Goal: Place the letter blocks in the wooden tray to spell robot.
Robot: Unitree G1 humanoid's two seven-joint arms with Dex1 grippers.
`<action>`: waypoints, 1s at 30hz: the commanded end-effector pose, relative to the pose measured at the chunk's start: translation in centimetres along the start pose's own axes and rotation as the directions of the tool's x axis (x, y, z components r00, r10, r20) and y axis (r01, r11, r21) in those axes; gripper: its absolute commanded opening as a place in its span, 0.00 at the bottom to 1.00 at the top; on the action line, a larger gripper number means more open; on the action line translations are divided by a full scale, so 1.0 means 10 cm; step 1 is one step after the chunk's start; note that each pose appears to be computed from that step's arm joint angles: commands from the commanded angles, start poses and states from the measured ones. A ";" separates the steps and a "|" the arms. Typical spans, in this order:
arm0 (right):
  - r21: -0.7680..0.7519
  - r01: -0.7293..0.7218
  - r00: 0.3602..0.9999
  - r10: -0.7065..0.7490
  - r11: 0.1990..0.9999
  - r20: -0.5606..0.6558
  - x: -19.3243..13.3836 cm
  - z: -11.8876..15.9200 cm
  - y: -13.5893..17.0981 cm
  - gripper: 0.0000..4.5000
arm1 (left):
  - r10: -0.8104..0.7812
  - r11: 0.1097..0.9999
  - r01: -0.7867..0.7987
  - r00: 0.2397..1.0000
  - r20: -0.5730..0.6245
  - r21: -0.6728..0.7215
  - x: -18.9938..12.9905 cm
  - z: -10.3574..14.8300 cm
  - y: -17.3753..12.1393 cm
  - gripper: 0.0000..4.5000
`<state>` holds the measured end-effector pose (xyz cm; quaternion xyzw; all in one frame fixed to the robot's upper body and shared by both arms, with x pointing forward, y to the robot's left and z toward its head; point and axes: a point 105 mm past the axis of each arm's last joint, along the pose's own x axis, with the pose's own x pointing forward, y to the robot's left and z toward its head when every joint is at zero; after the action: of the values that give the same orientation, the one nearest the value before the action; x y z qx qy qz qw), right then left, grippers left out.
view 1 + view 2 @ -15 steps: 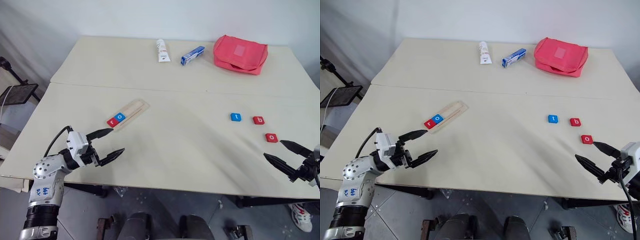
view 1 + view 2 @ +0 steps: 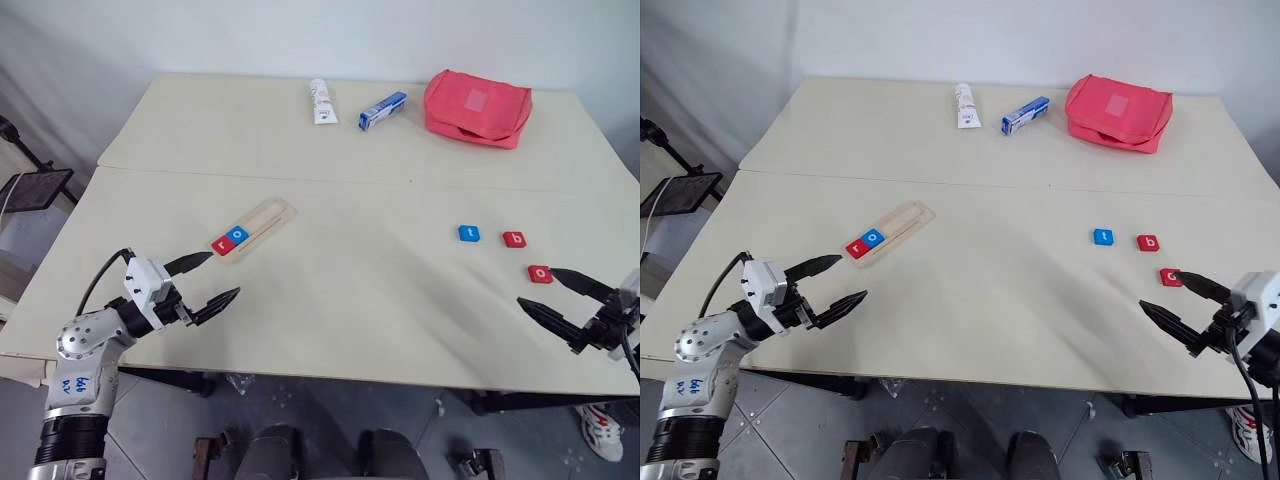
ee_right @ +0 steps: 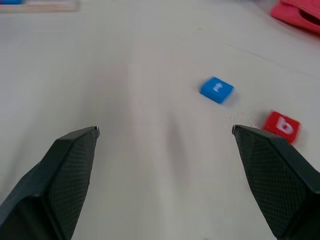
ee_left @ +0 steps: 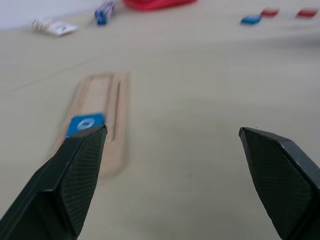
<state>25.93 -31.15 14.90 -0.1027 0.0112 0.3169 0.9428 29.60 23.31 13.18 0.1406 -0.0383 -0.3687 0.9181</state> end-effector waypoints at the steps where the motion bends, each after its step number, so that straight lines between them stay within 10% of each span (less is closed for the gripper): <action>1: -0.088 -0.052 0.998 0.054 0.995 0.015 0.08 0.21 0.00 0.99 | 0.054 0.998 -0.053 0.998 -0.021 0.025 -0.10 0.14 0.17 1.00; 30: -0.147 -0.231 0.970 0.239 0.962 0.039 0.52 0.28 0.05 0.99 | 0.024 1.000 -0.017 0.873 -0.487 0.019 0.66 0.21 0.61 1.00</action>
<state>29.70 -27.17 16.35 -0.1449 -0.0113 0.4260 0.8930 37.96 22.40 16.24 0.2240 0.1889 -0.3152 0.9027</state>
